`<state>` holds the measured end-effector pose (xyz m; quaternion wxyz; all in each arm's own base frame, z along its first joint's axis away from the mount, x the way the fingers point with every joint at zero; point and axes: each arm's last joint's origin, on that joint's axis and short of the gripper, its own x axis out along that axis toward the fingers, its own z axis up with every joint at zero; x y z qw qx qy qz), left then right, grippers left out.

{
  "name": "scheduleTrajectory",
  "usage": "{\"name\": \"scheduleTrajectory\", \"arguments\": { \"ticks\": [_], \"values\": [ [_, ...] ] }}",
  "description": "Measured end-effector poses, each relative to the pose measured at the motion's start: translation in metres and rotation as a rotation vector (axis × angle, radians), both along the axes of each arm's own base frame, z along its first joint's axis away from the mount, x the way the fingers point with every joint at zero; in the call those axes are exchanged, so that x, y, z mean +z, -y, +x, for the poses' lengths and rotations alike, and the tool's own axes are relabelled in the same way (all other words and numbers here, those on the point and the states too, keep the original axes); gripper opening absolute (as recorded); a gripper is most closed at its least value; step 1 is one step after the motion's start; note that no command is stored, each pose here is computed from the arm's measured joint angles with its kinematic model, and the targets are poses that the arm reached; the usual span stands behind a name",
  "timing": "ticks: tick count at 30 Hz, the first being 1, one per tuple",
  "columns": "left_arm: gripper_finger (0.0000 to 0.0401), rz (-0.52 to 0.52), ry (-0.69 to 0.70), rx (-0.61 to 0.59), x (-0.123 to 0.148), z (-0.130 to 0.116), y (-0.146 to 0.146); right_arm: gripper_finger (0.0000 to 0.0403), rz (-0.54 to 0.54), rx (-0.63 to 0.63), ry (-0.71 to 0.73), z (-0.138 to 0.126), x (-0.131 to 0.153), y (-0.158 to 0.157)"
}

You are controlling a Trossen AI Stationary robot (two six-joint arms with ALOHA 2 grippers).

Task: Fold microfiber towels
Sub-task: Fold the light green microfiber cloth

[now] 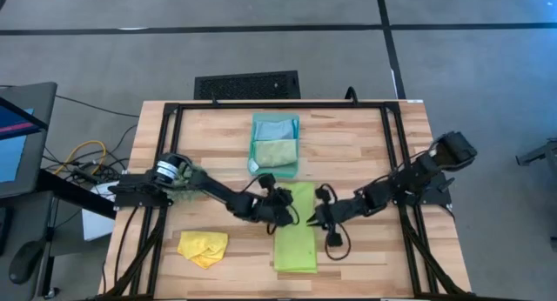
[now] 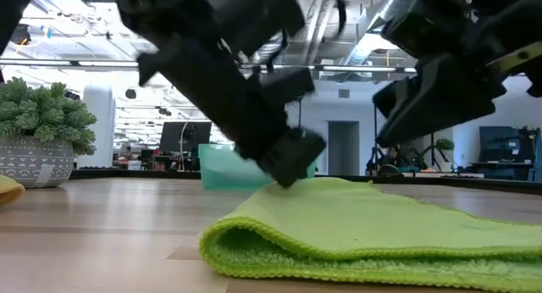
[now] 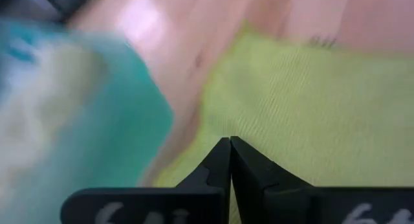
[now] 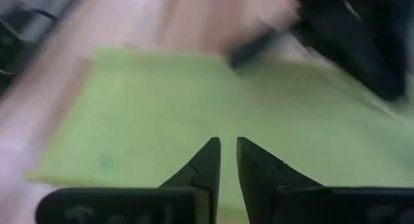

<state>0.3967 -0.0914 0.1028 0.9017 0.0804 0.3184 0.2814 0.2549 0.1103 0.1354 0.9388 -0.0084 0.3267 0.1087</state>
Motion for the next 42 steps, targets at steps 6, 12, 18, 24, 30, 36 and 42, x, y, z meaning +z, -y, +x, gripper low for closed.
{"name": "scheduleTrajectory", "arguments": {
  "ticks": [6, 12, 18, 24, 30, 36, 42],
  "values": [
    [0.0001, -0.087, -0.03, 0.063, -0.013, 0.001, -0.02, 0.0051, -0.012, 0.107, -0.051, 0.02, -0.029, -0.016],
    [0.0, -0.03, -0.064, 0.109, -0.013, -0.008, -0.012, 0.003, -0.005, 0.267, -0.195, 0.036, -0.044, -0.029],
    [0.0, 0.027, -0.072, 0.123, -0.009, -0.014, -0.003, 0.0013, -0.02, 0.356, -0.236, 0.03, -0.028, -0.042],
    [0.0, 0.105, -0.021, 0.073, 0.022, -0.021, 0.016, 0.0019, -0.075, 0.335, -0.134, 0.015, 0.002, -0.049],
    [0.0, -0.044, -0.046, -0.149, 0.028, -0.017, 0.031, 0.002, -0.078, 0.276, -0.16, 0.007, -0.004, -0.042],
    [0.0, -0.167, -0.117, -0.25, -0.002, -0.009, 0.031, 0.0021, -0.042, 0.211, -0.215, 0.016, -0.027, -0.031],
    [0.0, -0.105, -0.156, -0.144, -0.007, -0.013, 0.02, 0.0053, 0.097, 0.301, -0.176, 0.024, -0.021, -0.039]
  ]
}}
